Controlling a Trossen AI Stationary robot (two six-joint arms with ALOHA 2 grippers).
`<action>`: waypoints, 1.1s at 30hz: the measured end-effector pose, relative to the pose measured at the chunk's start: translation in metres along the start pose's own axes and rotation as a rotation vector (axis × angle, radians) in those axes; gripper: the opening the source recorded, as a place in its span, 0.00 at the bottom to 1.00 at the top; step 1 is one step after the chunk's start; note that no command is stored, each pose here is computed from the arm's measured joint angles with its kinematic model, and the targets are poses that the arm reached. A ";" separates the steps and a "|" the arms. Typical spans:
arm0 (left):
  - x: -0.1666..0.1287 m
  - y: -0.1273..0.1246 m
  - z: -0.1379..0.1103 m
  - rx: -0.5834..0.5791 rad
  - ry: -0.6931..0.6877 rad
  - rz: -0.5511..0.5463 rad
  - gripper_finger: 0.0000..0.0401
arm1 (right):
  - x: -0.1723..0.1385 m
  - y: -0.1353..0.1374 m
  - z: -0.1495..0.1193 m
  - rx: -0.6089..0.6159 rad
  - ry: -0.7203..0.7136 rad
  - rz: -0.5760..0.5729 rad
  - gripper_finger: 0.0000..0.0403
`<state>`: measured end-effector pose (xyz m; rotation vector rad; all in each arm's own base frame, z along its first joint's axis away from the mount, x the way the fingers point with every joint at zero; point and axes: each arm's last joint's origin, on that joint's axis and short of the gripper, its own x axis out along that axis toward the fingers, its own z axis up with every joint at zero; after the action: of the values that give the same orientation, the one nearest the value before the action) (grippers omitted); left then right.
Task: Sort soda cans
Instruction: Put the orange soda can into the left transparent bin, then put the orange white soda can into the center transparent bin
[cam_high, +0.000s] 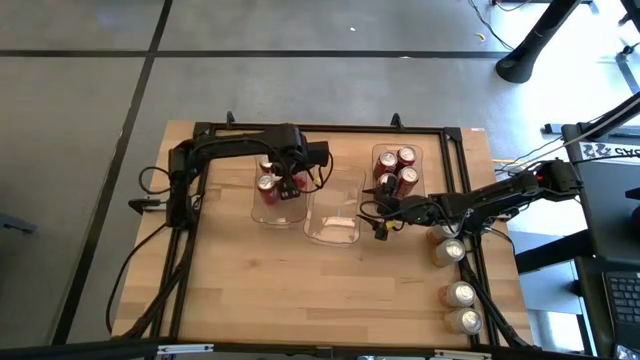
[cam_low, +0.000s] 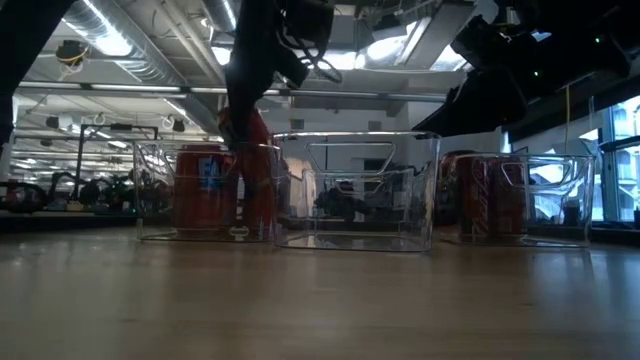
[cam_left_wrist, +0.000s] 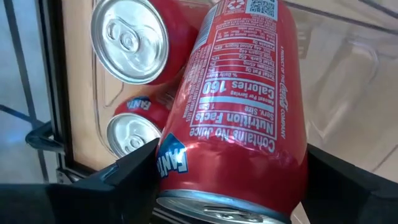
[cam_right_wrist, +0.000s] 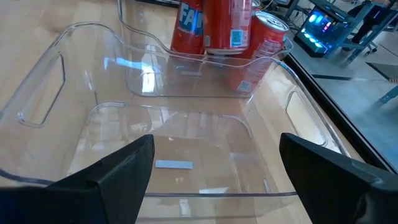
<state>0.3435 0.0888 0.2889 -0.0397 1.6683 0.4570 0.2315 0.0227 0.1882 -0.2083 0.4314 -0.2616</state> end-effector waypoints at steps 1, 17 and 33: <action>0.002 0.000 0.000 0.001 0.006 -0.002 0.74 | 0.000 0.000 0.000 0.000 0.000 0.000 0.86; 0.034 -0.002 0.005 -0.003 0.023 -0.063 0.74 | 0.000 0.000 0.000 0.004 0.000 0.001 0.86; 0.033 0.000 0.018 0.010 -0.110 -0.071 0.86 | 0.000 0.000 -0.001 0.001 0.007 0.001 0.86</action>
<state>0.3550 0.1019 0.2558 -0.0647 1.5556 0.3905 0.2313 0.0227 0.1875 -0.2058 0.4380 -0.2613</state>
